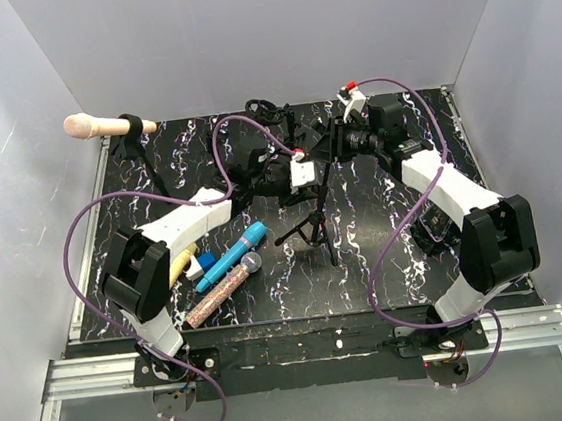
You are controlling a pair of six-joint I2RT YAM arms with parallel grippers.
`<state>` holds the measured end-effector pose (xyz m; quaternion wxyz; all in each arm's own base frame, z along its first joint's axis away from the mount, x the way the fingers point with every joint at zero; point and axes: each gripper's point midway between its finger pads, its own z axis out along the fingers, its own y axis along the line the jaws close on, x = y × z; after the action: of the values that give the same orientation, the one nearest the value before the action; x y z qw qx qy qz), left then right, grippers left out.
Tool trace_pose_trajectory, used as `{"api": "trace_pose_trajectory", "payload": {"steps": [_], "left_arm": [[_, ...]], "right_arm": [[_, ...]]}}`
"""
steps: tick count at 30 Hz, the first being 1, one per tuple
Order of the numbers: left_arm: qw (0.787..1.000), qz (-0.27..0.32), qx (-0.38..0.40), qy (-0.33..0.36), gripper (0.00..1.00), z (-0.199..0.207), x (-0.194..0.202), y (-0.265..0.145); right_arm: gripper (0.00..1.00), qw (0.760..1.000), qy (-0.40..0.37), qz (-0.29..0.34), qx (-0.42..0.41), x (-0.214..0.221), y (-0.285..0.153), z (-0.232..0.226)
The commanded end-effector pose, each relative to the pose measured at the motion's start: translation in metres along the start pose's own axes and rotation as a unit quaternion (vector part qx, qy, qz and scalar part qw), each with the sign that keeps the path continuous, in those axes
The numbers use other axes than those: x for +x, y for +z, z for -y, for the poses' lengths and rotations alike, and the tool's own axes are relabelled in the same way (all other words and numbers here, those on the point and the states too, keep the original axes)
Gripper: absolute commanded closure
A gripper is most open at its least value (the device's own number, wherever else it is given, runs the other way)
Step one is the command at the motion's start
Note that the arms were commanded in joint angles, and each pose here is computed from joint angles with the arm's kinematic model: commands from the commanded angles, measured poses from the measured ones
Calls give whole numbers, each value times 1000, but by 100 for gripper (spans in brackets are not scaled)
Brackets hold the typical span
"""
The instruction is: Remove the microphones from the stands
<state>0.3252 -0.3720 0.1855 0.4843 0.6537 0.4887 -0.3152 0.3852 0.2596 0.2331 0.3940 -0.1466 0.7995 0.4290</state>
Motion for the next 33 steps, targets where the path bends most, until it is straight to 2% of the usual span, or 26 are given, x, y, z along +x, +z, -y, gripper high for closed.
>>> {"api": "trace_pose_trajectory", "payload": {"steps": [1, 4, 5, 8, 11, 14, 17, 19, 24, 26, 30, 31, 32, 33], "left_arm": [[999, 19, -37, -16, 78, -12, -24, -7], [996, 11, -60, -68, 96, -21, -24, -8], [994, 18, -76, -82, 99, -28, -28, -7], [978, 23, -113, -171, 100, -42, -31, -11], [948, 39, -130, -289, 100, -58, -32, -19], [919, 45, -102, -378, 100, -59, -27, -22], [890, 52, -25, -452, 100, -50, -25, -20], [859, 61, 31, -508, 100, -43, -25, -18], [846, 77, 88, -519, 100, -43, -32, -15], [835, 72, 107, -534, 100, -41, -30, -13], [831, 69, 114, -540, 100, -41, -28, -11], [834, 69, 110, -536, 99, -42, -28, -12], [837, 69, 102, -533, 90, -43, -28, -12], [840, 69, 95, -530, 85, -43, -27, -13]], "right_arm": [[99, 1000, -8, 21, -4, -14, -5, -11], [99, 1000, -15, 27, 3, -18, -6, -10], [99, 999, -23, 31, 6, -20, -8, -9], [99, 996, -67, 54, 6, -31, -17, -16], [99, 990, -115, 86, 7, -41, -31, -25], [99, 981, -169, 97, -11, -39, -42, -37], [99, 969, -229, 90, -37, -22, -49, -46], [99, 959, -265, 82, -53, -7, -52, -52], [99, 932, -345, 70, -90, 11, -52, -70], [99, 924, -363, 73, -99, 11, -51, -78], [99, 929, -351, 74, -94, 5, -48, -81], [99, 930, -349, 70, -95, 5, -47, -81], [99, 931, -345, 68, -96, 6, -46, -80], [99, 934, -340, 68, -89, 5, -46, -78]]}}
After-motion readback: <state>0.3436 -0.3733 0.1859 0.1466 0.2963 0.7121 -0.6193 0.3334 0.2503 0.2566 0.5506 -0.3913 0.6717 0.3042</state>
